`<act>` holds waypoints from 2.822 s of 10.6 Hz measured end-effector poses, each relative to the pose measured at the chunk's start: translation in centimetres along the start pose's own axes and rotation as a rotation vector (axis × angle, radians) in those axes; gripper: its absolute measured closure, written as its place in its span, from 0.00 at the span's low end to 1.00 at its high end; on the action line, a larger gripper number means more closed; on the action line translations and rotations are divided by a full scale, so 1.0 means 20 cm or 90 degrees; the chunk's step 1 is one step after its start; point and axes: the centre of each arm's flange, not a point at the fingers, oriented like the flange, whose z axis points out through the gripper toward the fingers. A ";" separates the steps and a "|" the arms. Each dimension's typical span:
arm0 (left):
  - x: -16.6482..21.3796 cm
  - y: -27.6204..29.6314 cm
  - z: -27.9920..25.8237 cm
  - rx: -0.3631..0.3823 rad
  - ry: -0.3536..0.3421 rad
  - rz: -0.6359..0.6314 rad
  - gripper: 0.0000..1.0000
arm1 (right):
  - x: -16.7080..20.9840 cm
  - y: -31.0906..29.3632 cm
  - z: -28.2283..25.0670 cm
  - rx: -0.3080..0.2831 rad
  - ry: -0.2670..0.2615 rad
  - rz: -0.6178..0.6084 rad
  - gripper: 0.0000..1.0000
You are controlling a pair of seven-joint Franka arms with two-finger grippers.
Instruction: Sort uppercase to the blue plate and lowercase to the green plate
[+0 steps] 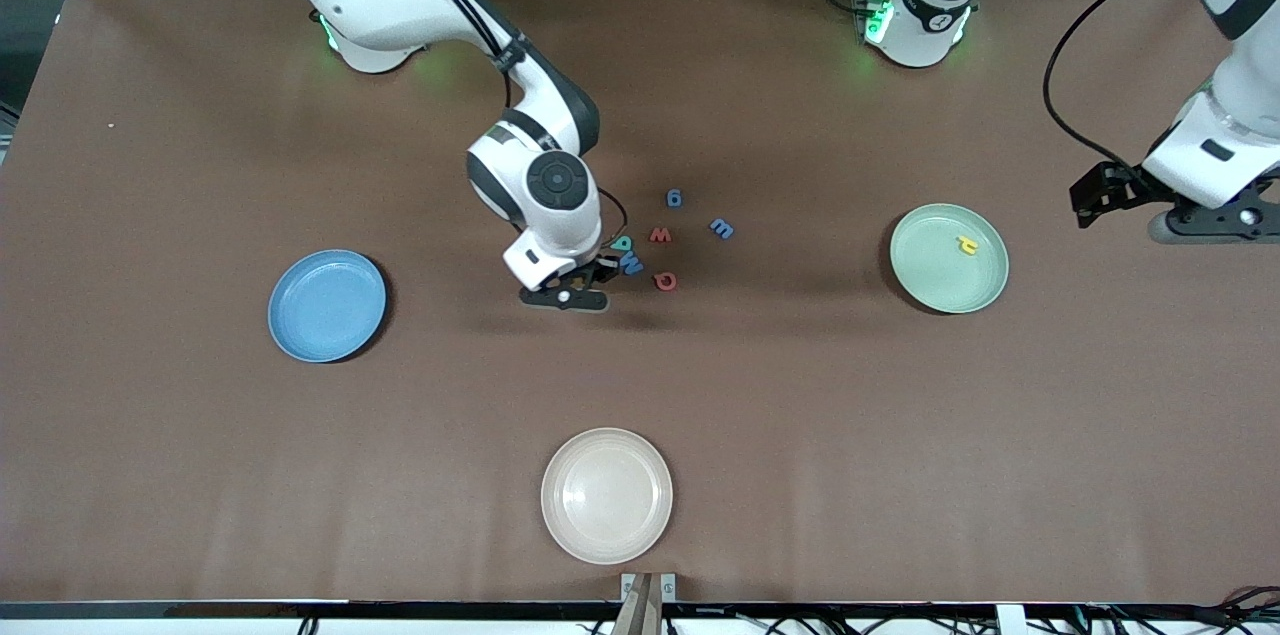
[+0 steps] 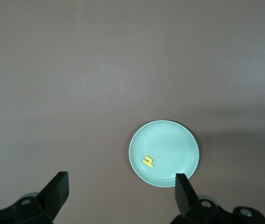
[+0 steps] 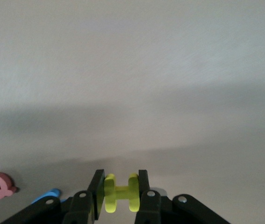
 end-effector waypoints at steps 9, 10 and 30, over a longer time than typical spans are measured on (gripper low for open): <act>-0.02 -0.01 -0.13 -0.001 -0.010 0.000 0.00 | 0.48 1.73 0.00 -0.022 -0.120 -0.009 0.67; -0.02 0.00 -0.13 -0.001 -0.010 0.000 0.00 | 0.47 1.84 0.09 -0.022 -0.120 0.002 0.67; -0.39 1.31 0.63 -0.103 -0.031 0.220 0.00 | 0.37 1.03 -0.59 0.004 -0.019 -0.074 0.00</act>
